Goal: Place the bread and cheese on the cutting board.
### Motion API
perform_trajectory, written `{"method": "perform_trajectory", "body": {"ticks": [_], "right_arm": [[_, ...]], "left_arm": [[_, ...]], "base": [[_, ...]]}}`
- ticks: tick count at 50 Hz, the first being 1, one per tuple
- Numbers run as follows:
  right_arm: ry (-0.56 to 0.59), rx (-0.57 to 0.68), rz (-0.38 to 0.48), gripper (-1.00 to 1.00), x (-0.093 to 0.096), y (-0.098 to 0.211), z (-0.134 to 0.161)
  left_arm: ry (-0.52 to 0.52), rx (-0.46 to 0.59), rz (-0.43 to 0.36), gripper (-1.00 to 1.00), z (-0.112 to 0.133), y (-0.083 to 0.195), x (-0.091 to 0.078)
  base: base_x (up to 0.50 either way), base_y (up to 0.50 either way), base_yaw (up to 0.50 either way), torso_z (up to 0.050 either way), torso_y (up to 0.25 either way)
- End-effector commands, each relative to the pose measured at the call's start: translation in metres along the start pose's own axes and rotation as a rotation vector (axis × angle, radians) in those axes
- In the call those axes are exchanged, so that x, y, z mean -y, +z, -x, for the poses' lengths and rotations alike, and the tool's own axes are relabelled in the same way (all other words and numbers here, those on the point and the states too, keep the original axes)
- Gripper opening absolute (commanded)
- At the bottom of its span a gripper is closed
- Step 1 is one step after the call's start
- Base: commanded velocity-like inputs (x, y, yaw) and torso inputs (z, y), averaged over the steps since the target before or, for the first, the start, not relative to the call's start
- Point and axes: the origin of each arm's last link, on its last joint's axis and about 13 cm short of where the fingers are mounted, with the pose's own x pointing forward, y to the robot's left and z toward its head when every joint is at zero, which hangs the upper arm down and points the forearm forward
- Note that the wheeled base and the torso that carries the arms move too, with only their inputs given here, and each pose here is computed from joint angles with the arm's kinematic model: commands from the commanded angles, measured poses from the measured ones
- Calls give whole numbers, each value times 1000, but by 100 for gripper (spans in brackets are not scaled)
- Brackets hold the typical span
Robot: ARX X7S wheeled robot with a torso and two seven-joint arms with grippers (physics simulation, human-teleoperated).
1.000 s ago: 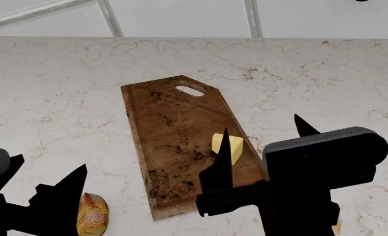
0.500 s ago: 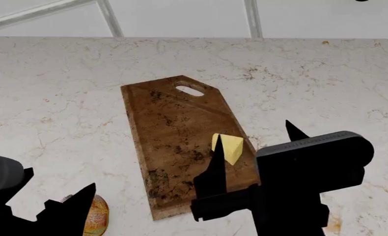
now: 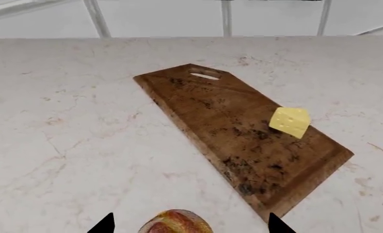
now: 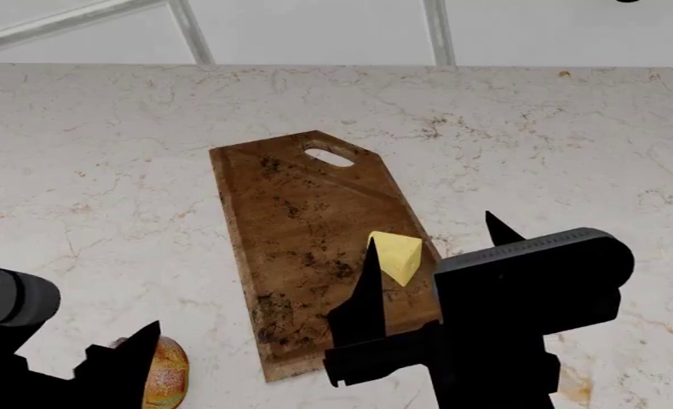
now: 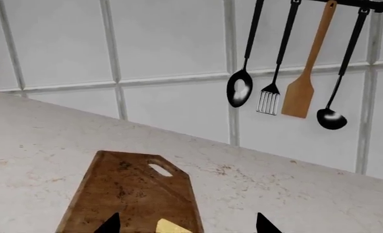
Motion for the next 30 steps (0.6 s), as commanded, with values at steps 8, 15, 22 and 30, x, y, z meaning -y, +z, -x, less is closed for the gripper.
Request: {"method": "perform_trajectory", "body": {"ticks": [8, 15, 22, 30], "right_arm": [[11, -9, -2, 100, -2, -3, -3], [11, -9, -1, 100, -2, -3, -2], [13, -8, 0, 100, -2, -2, -2], [20, -11, 3, 100, -4, -3, -2]], "left_arm": [[41, -24, -7, 100, -7, -8, -7], [44, -45, -3, 100, -15, -15, -8], [40, -66, -1, 100, -19, -21, -7], [51, -73, 10, 100, -23, -24, -10]], "base": [[0, 0, 0, 0, 0], [0, 0, 0, 0, 0], [0, 0, 0, 0, 0], [0, 0, 0, 0, 0]]}}
